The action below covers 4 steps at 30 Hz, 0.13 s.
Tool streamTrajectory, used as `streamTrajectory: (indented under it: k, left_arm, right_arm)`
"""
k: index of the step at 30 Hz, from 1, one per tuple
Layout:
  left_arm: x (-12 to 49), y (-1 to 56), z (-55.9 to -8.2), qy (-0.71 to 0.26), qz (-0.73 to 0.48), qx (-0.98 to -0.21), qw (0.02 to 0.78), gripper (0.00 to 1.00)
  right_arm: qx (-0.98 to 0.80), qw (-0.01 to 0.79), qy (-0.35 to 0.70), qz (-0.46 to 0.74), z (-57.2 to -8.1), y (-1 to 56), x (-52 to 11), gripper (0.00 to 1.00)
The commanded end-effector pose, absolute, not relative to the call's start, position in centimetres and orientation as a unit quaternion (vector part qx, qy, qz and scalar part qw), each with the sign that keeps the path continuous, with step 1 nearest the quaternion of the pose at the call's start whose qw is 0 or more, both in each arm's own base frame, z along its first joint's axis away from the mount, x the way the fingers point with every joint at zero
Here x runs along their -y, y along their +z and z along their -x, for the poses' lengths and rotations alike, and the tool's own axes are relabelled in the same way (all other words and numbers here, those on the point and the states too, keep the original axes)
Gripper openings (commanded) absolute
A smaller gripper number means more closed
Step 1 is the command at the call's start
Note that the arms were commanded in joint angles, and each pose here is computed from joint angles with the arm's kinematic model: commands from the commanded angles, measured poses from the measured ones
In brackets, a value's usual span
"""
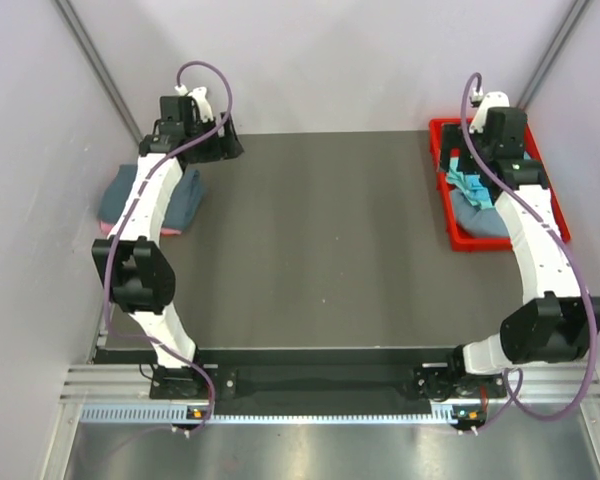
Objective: Fold and stack the t-shirts
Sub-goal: Neatly place the folded tshirt to the corner
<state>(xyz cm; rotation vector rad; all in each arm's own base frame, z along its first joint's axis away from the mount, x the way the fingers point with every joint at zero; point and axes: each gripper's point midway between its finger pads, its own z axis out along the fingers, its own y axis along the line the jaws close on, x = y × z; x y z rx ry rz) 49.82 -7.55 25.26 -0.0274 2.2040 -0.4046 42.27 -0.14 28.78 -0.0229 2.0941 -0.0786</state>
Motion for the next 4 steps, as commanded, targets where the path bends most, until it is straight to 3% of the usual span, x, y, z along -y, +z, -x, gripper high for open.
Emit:
streamTrajectory:
  k: [1,4]
  left_arm:
    - [9.3,30.0,-49.6,-0.205,-0.034,-0.845,0.494,0.87]
    - [10.6,30.0,-49.1,-0.234,-0.08,-0.839,0.484,0.86]
  right_arm:
    - [-0.849,0.528,-0.027,0.005,-41.0,31.5,-0.1,1.0]
    - [-0.846,0.532,-0.019,0.001,-40.8,31.9,-0.4,1.0]
